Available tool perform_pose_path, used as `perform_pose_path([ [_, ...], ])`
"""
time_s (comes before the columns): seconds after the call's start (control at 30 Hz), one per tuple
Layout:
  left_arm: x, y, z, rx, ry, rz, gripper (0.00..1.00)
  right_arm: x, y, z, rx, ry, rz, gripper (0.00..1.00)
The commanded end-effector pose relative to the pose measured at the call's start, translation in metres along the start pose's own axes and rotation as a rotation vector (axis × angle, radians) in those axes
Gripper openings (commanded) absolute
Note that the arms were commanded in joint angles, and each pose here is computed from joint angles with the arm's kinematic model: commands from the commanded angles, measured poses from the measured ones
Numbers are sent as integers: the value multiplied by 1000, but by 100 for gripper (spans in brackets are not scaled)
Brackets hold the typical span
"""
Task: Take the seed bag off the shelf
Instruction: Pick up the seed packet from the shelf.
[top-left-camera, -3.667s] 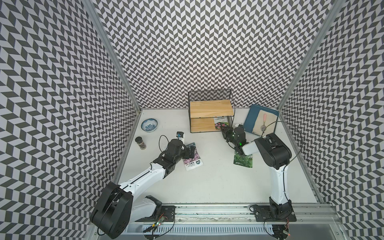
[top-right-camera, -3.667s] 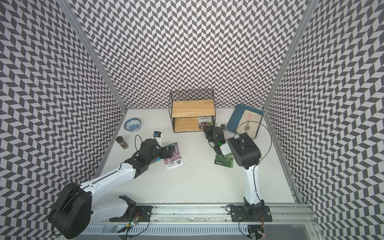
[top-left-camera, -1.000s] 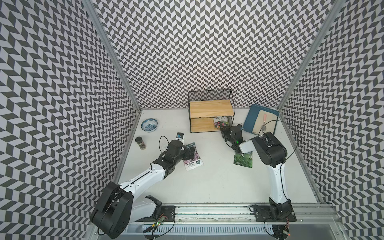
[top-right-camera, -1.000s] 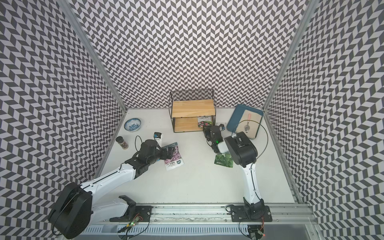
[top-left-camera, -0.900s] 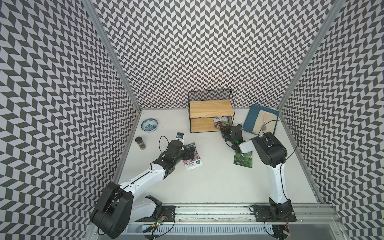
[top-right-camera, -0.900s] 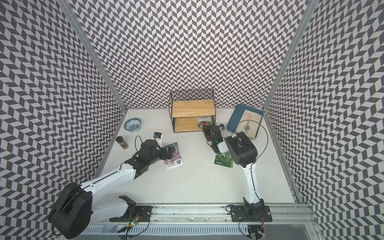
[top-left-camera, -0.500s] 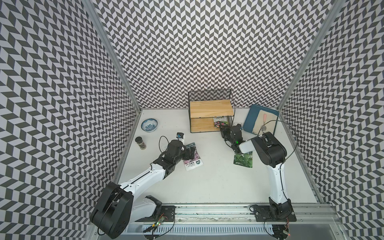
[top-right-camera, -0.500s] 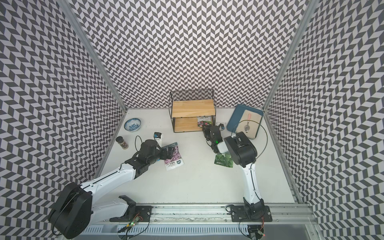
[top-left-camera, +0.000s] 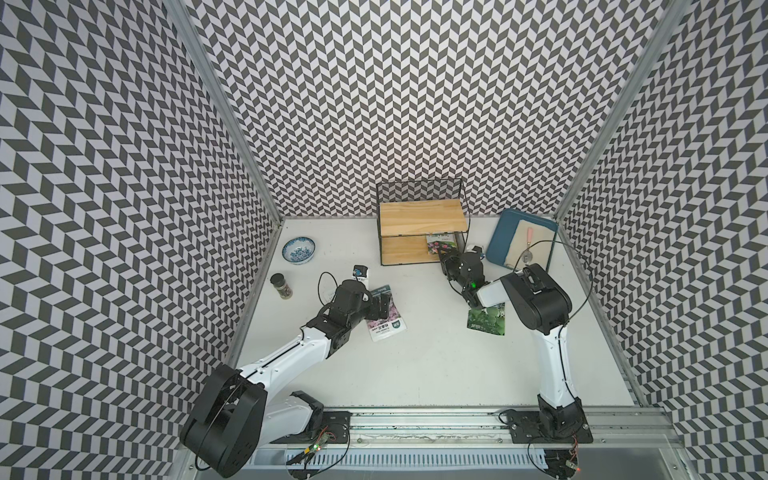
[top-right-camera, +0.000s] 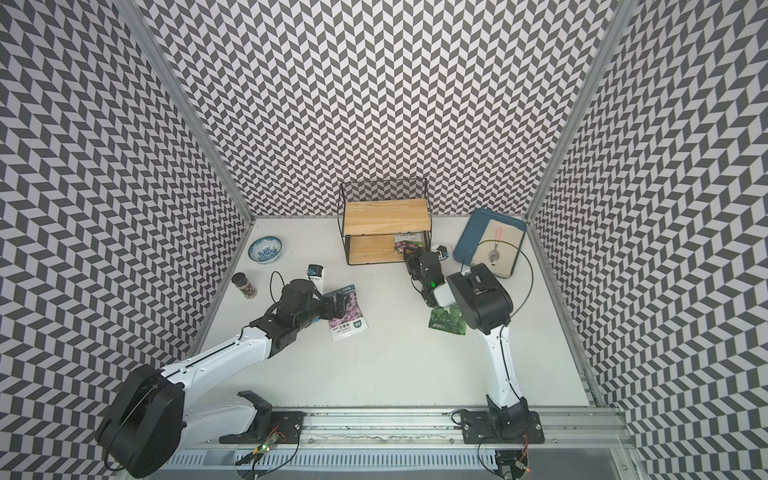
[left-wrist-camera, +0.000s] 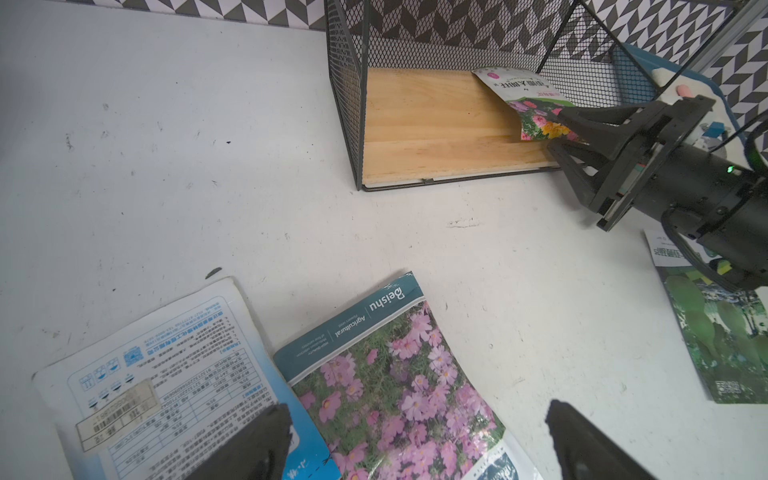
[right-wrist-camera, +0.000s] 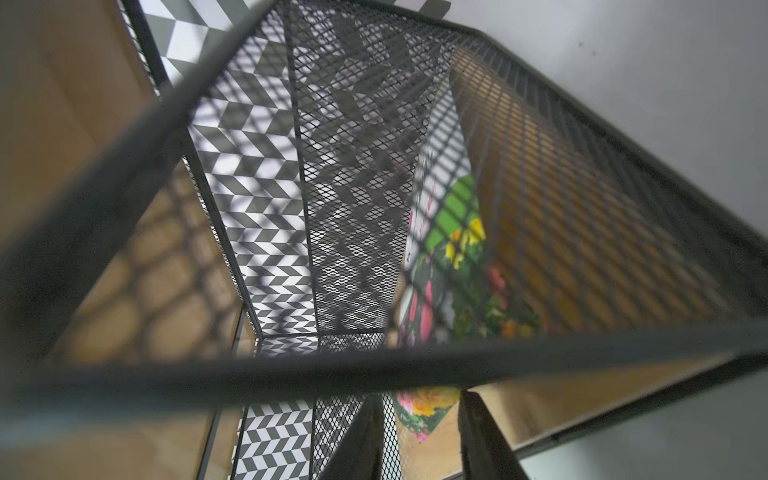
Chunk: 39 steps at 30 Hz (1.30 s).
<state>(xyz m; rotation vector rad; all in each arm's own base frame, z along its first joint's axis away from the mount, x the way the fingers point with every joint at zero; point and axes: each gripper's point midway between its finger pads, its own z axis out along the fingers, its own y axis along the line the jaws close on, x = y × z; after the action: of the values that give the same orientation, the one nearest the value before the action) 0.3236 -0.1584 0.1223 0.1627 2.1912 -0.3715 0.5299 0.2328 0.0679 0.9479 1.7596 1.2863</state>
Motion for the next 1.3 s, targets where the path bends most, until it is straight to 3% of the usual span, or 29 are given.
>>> perform_pose_path([
  [0.0,-1,0,1,7,-11,15,100,1,17,2,-78,-16,-19,25],
  [0.33,1,1,1,4,-11,14,100,-1,29,-3,-138,-39,-25,25],
  [0.5,1,1,1,3,-10,15,100,-2,37,-10,-186,-61,-24,36],
  [1.27,2,2,0,3,-9,15,100,-3,38,3,-203,-65,-22,36],
])
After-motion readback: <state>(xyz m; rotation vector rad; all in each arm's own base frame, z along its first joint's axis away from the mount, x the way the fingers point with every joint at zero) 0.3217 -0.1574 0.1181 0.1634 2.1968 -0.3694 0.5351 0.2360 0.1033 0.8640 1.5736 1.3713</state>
